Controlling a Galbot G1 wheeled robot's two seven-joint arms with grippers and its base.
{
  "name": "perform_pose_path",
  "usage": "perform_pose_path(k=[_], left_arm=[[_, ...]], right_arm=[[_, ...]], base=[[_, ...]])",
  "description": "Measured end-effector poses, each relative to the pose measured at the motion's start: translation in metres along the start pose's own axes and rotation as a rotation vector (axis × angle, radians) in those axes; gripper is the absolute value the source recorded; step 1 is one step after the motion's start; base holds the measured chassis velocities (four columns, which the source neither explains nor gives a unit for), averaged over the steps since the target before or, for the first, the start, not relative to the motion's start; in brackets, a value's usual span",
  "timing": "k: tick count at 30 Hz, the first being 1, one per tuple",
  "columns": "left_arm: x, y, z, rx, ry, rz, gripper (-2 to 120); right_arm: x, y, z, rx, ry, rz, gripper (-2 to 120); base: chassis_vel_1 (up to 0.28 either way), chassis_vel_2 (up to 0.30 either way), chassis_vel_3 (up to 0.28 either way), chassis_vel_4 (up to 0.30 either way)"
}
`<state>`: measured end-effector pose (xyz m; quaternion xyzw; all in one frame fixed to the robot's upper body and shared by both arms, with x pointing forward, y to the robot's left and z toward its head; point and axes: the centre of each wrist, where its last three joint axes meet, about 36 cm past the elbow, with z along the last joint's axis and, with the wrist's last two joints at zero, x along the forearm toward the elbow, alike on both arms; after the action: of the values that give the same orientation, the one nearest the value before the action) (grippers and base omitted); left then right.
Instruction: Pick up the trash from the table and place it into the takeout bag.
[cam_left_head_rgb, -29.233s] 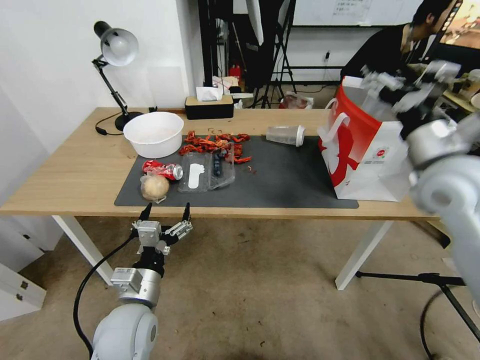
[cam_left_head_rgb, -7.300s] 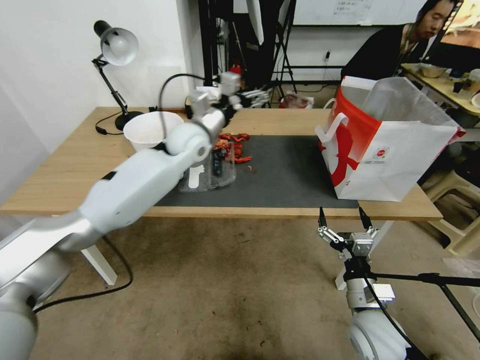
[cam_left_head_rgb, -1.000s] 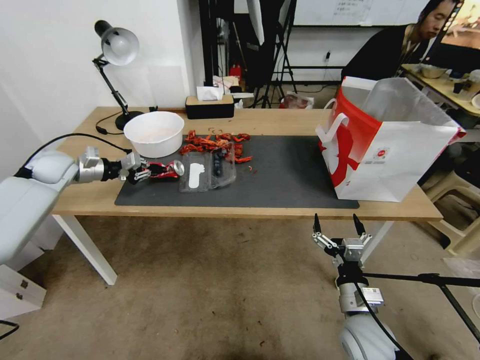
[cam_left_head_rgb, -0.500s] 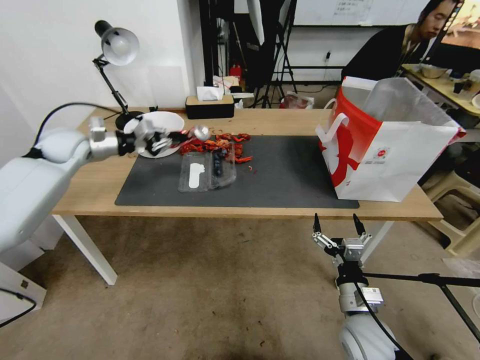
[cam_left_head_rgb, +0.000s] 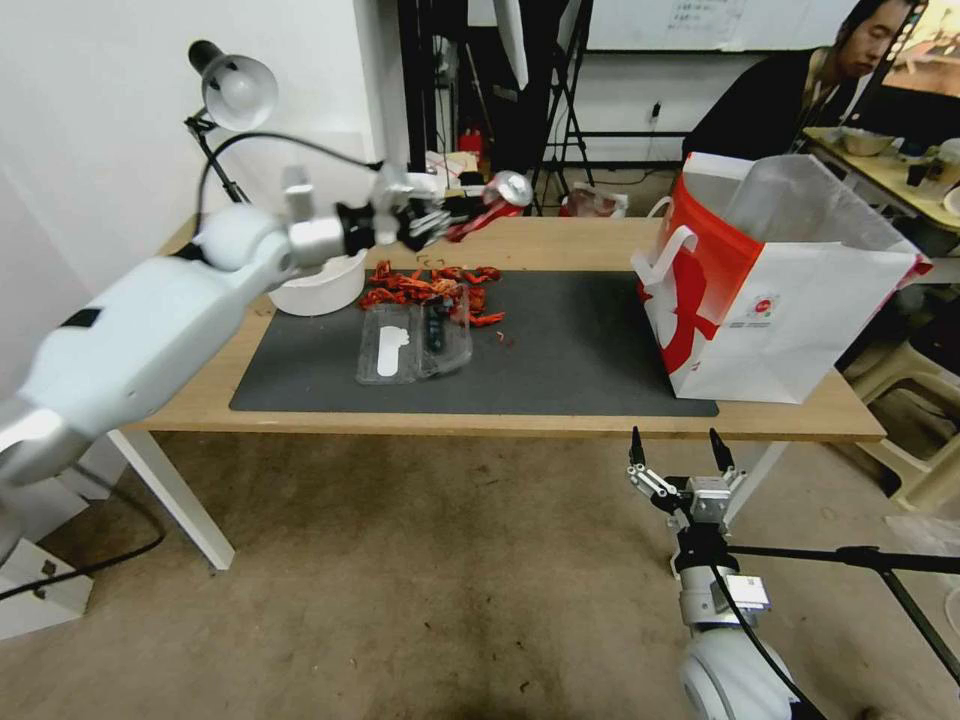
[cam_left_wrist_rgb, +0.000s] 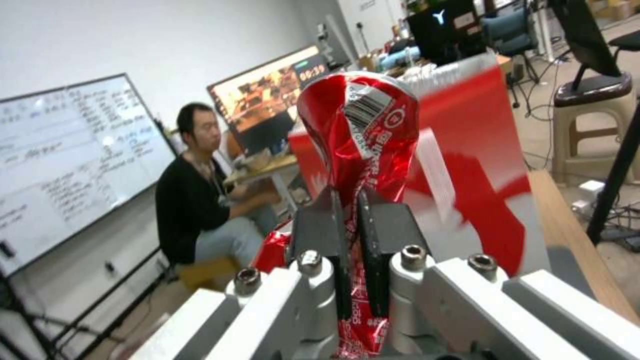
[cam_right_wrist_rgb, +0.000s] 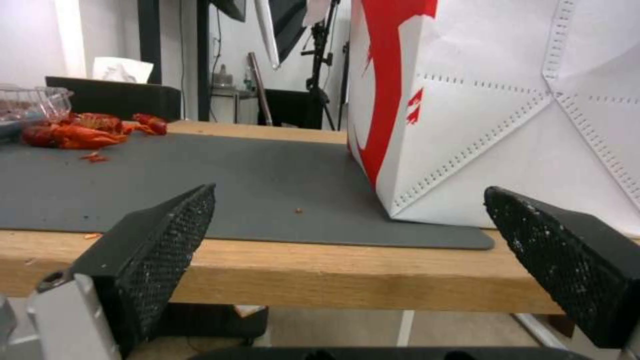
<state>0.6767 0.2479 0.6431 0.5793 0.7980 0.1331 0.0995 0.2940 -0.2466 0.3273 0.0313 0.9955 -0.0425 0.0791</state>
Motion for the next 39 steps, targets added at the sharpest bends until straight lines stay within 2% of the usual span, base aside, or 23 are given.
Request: perform_pose_path(k=[2,3,6,8,11,16,18,20,24,30,32,39], left_arm=[[-0.043,0.010,-0.019,-0.023,-0.024,0.031,3],[-0.043,0.010,-0.019,-0.023,-0.024,0.031,3],[-0.093,0.011,-0.043,-0.044,-0.058,0.064,3],[-0.101,0.010,-0.047,-0.047,-0.064,0.070,3],[-0.137,0.005,-0.068,-0.062,-0.083,0.100,3],[-0.164,-0.002,-0.081,-0.064,-0.091,0.127,3],[-0.186,-0.009,-0.090,-0.066,-0.095,0.151,3],[-0.191,-0.011,-0.091,-0.066,-0.095,0.156,3],[-0.221,-0.022,-0.096,-0.064,-0.095,0.188,3],[-0.269,-0.042,-0.093,-0.053,-0.088,0.230,3],[-0.273,-0.043,-0.093,-0.054,-0.087,0.234,3],[-0.295,-0.057,-0.071,-0.049,-0.057,0.253,3]], right_arm=[[0.000,0.000,0.000,-0.001,-0.003,0.006,100],[0.000,0.000,0.000,-0.001,-0.003,0.006,100],[0.000,0.001,0.000,-0.002,-0.004,0.011,100],[0.000,0.001,0.000,-0.002,-0.004,0.011,100],[0.000,0.001,0.001,-0.003,-0.004,0.013,100],[-0.001,0.002,0.002,-0.003,-0.004,0.013,100],[-0.001,0.002,0.002,-0.004,-0.005,0.013,100],[-0.001,0.002,0.002,-0.005,-0.005,0.013,100],[-0.001,0.003,0.003,-0.008,-0.006,0.013,100],[0.000,0.003,0.004,-0.010,-0.007,0.014,100],[0.000,0.003,0.004,-0.010,-0.007,0.014,100],[-0.001,0.004,0.003,-0.013,-0.010,0.015,100]], base=[[0.000,0.000,0.000,0.000],[0.000,0.000,0.000,0.000],[0.000,0.000,0.000,0.000],[0.000,0.000,0.000,0.000],[0.000,0.000,0.000,0.000],[0.000,0.000,0.000,0.000],[0.000,0.000,0.000,0.000],[0.000,0.000,0.000,0.000],[0.000,0.000,0.000,0.000],[0.000,0.000,0.000,0.000],[0.000,0.000,0.000,0.000],[0.000,0.000,0.000,0.000]])
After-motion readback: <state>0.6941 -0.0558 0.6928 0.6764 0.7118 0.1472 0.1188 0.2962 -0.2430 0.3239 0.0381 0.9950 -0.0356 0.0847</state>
